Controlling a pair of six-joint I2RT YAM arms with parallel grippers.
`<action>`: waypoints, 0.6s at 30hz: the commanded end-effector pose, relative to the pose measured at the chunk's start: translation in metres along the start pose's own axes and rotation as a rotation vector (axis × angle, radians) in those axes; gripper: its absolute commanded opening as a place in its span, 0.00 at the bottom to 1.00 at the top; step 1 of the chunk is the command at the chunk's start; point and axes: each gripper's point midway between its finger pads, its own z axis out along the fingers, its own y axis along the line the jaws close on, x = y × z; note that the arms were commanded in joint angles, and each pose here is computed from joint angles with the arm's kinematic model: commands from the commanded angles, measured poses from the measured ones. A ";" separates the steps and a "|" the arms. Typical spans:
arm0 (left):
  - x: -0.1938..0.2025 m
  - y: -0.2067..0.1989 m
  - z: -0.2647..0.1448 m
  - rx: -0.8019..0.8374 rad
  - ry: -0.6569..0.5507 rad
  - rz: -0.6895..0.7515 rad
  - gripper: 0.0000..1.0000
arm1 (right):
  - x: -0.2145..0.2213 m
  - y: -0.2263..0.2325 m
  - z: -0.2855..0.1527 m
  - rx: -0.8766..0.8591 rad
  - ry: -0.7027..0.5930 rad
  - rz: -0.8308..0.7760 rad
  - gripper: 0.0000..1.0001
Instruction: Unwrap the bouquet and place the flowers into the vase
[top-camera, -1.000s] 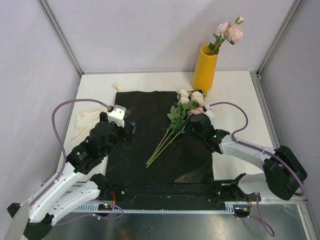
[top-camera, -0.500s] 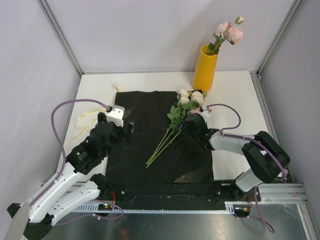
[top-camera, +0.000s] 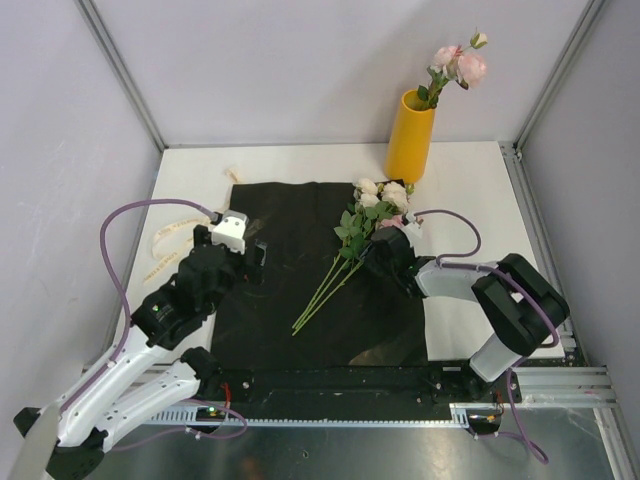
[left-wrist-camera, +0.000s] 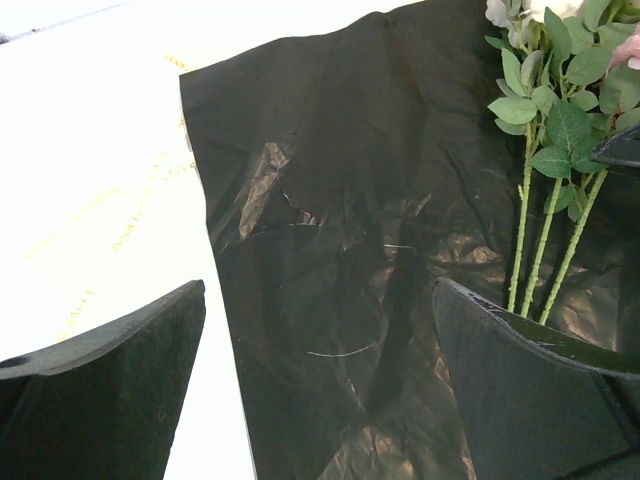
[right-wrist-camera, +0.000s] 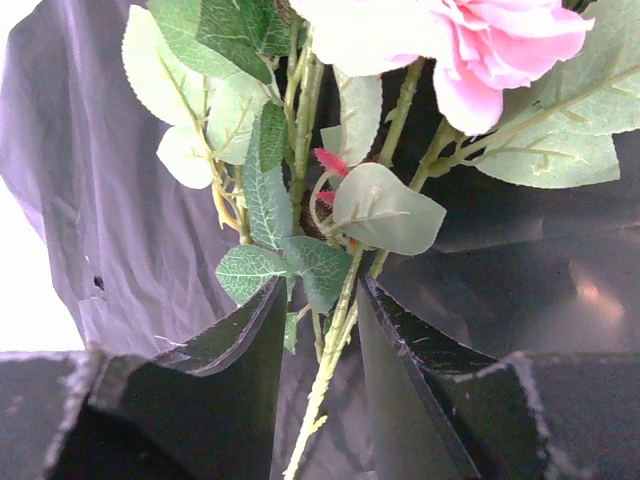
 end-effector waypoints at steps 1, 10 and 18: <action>-0.006 0.006 -0.002 -0.027 -0.030 0.006 1.00 | -0.008 0.000 0.008 0.003 -0.045 0.036 0.40; -0.005 0.003 -0.002 -0.015 -0.025 0.007 1.00 | -0.010 -0.007 0.013 0.027 -0.058 0.056 0.36; -0.005 0.004 -0.002 -0.018 -0.027 0.006 1.00 | -0.008 -0.014 0.021 0.051 -0.056 0.063 0.32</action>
